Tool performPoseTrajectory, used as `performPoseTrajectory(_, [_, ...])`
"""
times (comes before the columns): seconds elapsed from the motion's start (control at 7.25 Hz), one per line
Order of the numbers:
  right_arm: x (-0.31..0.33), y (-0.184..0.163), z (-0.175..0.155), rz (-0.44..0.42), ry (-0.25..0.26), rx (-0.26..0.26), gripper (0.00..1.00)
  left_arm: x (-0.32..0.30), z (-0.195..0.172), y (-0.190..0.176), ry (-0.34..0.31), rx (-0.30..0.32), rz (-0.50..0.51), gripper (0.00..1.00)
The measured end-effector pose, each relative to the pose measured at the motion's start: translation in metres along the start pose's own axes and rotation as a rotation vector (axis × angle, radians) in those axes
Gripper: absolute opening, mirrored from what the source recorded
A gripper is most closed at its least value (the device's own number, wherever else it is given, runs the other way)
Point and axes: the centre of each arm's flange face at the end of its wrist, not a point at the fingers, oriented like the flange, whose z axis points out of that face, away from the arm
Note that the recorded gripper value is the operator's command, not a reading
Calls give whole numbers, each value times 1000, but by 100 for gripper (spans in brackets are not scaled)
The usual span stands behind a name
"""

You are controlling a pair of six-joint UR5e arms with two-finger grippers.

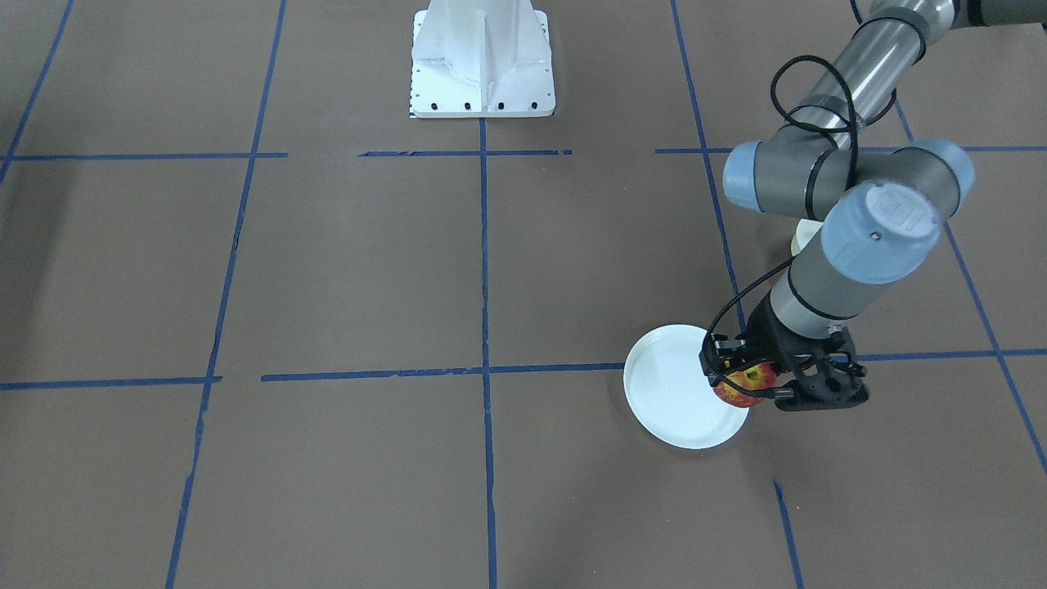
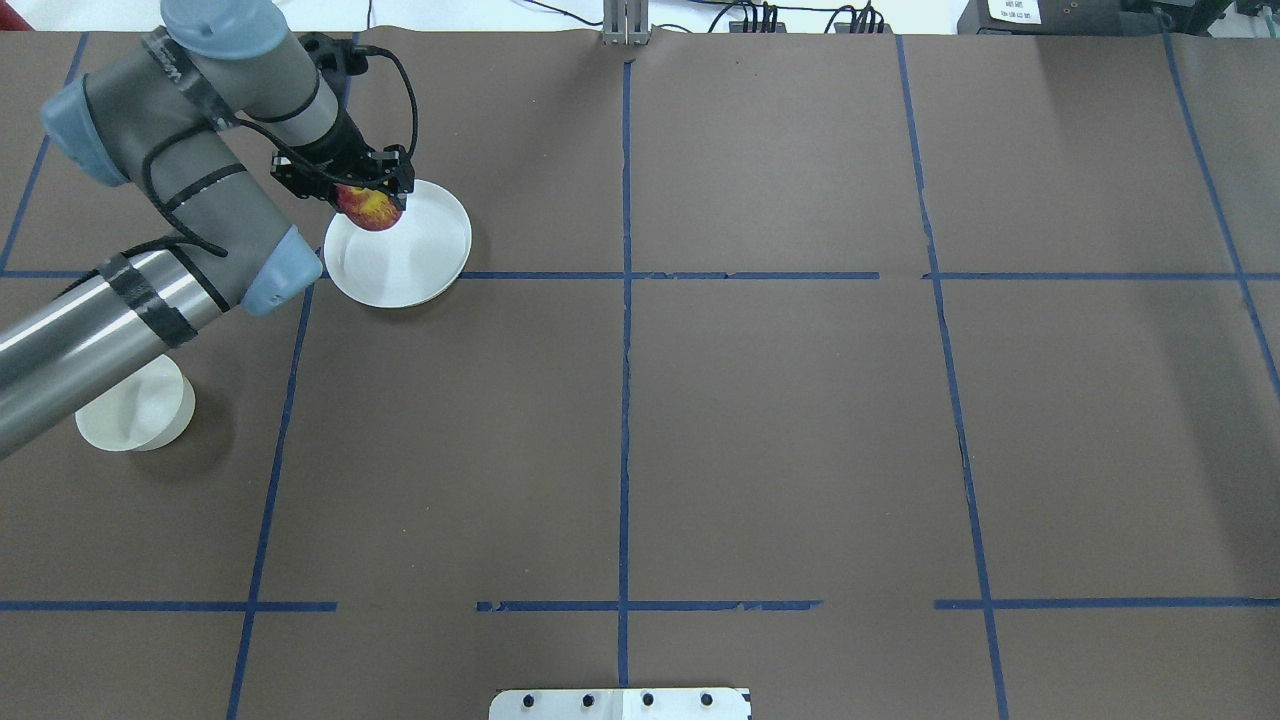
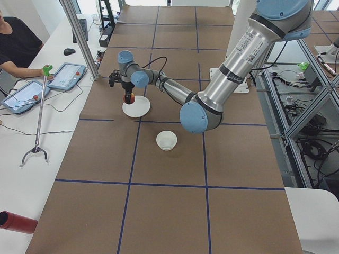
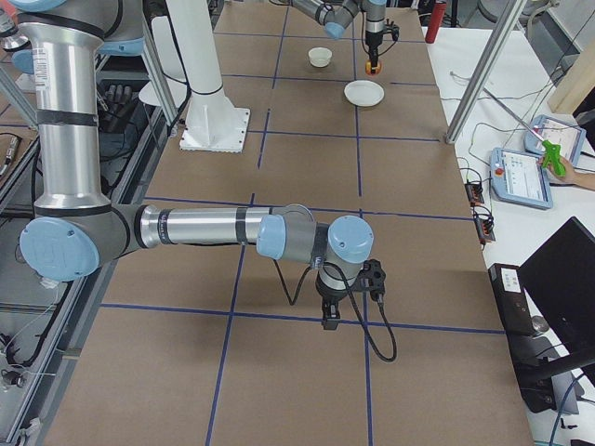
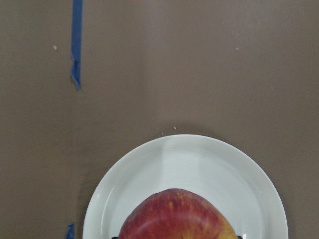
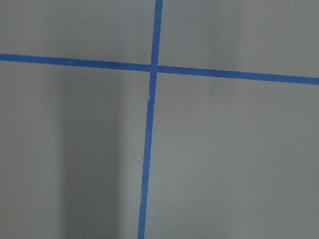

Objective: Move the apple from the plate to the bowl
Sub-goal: 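Lift the apple with the left gripper and carry it over the white bowl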

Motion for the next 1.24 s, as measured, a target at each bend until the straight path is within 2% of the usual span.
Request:
performPoseTrajectory(0.14, [0, 0, 0, 0, 0, 0, 100, -20, -26, 23, 1, 14, 19, 0])
performPoseTrajectory(0.41, [0, 0, 0, 0, 0, 0, 100, -84, -57, 94, -1, 30, 28, 0])
performPoseTrajectory(0.83, [0, 0, 0, -1, 0, 1, 100, -207, -46, 193, 9, 55, 19, 0])
performPoseTrajectory(0.97, [0, 0, 0, -1, 0, 1, 100, -231, -40, 215, 9, 66, -1, 0])
performPoseTrajectory(1.24, [0, 0, 0, -1, 0, 1, 100, -236, -18, 240, -7, 43, -48, 0])
